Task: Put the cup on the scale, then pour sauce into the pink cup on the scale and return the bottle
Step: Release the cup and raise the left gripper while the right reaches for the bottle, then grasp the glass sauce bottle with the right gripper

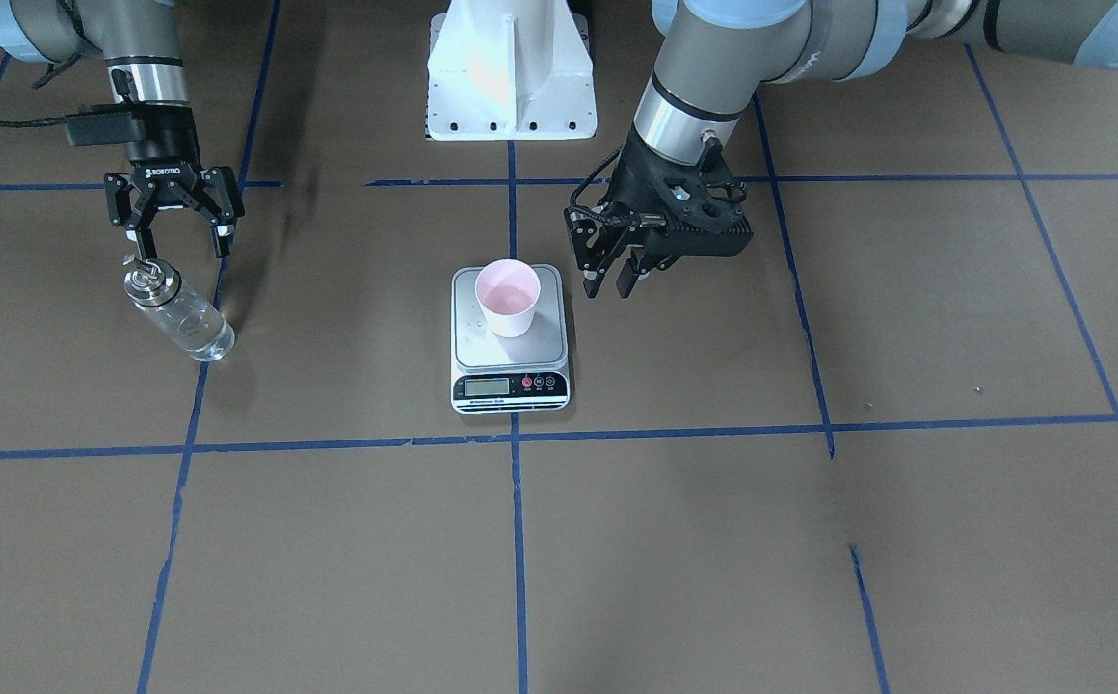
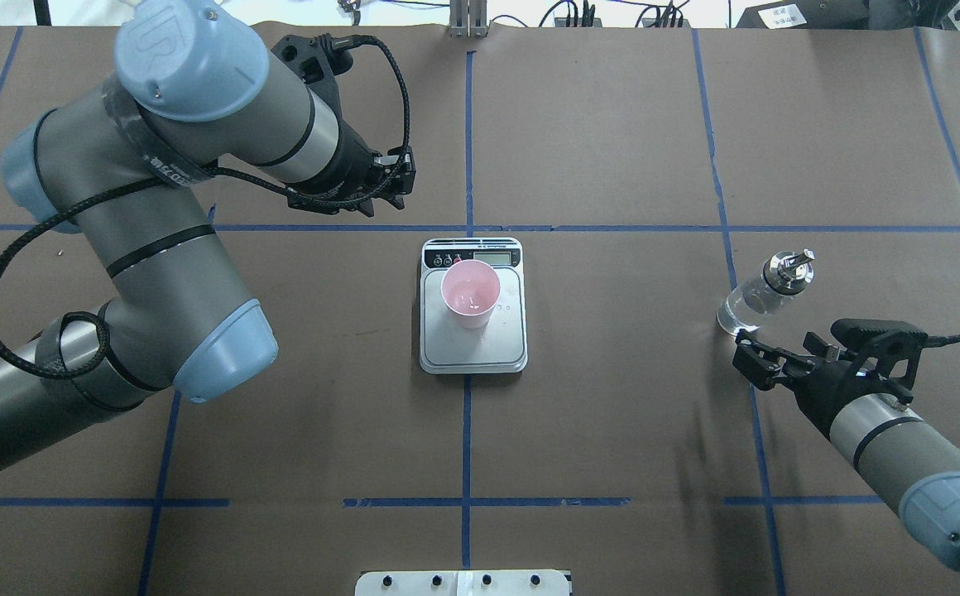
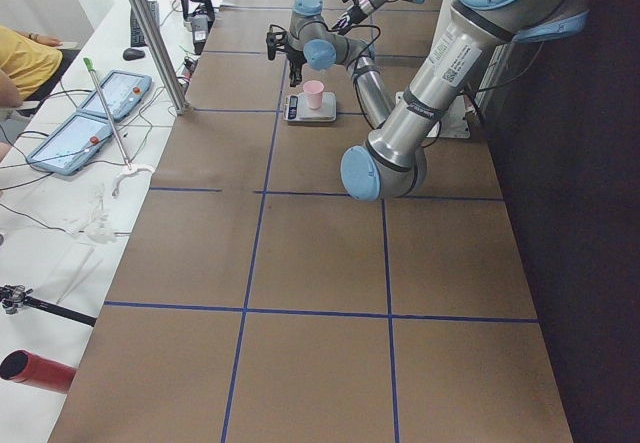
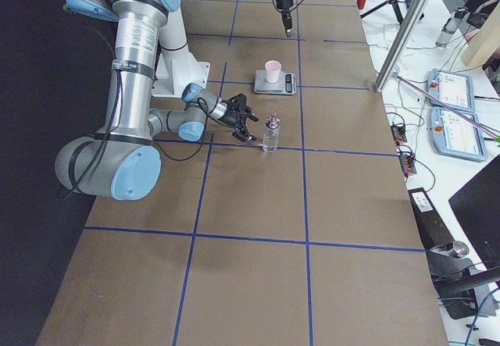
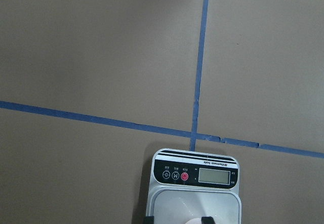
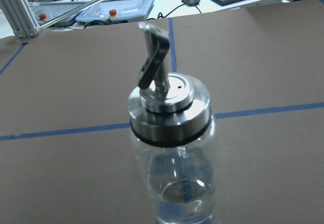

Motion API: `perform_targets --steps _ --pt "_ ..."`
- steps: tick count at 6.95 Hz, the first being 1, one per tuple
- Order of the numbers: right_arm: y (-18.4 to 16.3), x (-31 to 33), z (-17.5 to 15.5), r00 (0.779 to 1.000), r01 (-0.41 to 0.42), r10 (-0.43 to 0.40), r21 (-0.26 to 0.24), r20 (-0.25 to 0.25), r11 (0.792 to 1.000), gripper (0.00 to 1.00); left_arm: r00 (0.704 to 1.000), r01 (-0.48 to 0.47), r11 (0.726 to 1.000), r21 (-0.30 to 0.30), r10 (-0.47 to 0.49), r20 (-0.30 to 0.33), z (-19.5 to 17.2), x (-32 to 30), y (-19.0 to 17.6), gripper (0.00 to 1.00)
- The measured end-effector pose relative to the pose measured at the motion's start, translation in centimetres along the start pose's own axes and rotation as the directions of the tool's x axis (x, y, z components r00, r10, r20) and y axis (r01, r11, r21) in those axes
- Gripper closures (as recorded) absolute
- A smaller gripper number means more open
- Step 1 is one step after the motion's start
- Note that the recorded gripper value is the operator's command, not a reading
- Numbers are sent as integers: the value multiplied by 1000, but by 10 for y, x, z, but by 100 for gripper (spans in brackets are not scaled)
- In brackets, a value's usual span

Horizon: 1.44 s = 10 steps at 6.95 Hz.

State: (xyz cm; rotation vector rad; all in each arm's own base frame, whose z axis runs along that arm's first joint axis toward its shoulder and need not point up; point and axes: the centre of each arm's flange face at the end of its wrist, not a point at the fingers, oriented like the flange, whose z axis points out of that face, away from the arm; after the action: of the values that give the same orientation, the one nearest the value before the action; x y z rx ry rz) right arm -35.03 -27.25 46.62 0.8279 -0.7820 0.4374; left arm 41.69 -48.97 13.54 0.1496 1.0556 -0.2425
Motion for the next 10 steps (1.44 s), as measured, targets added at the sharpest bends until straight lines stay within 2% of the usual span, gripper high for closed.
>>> perform_targets --steps 2,4,7,10 --pt "16 12 10 998 48 -45 95 -32 994 0 1000 2 1000 0 -2 6 2 -4 0 57" --pt "25 6 15 996 87 -83 135 -36 987 1 1000 4 1000 -3 -4 17 6 -12 0 57" --pt "38 2 27 986 163 -157 153 -51 975 1 1000 7 1000 -2 -7 22 7 -15 -1 57" --pt "43 4 30 984 177 -170 145 -55 973 1 1000 3 1000 5 -4 10 -1 -14 -1 57"
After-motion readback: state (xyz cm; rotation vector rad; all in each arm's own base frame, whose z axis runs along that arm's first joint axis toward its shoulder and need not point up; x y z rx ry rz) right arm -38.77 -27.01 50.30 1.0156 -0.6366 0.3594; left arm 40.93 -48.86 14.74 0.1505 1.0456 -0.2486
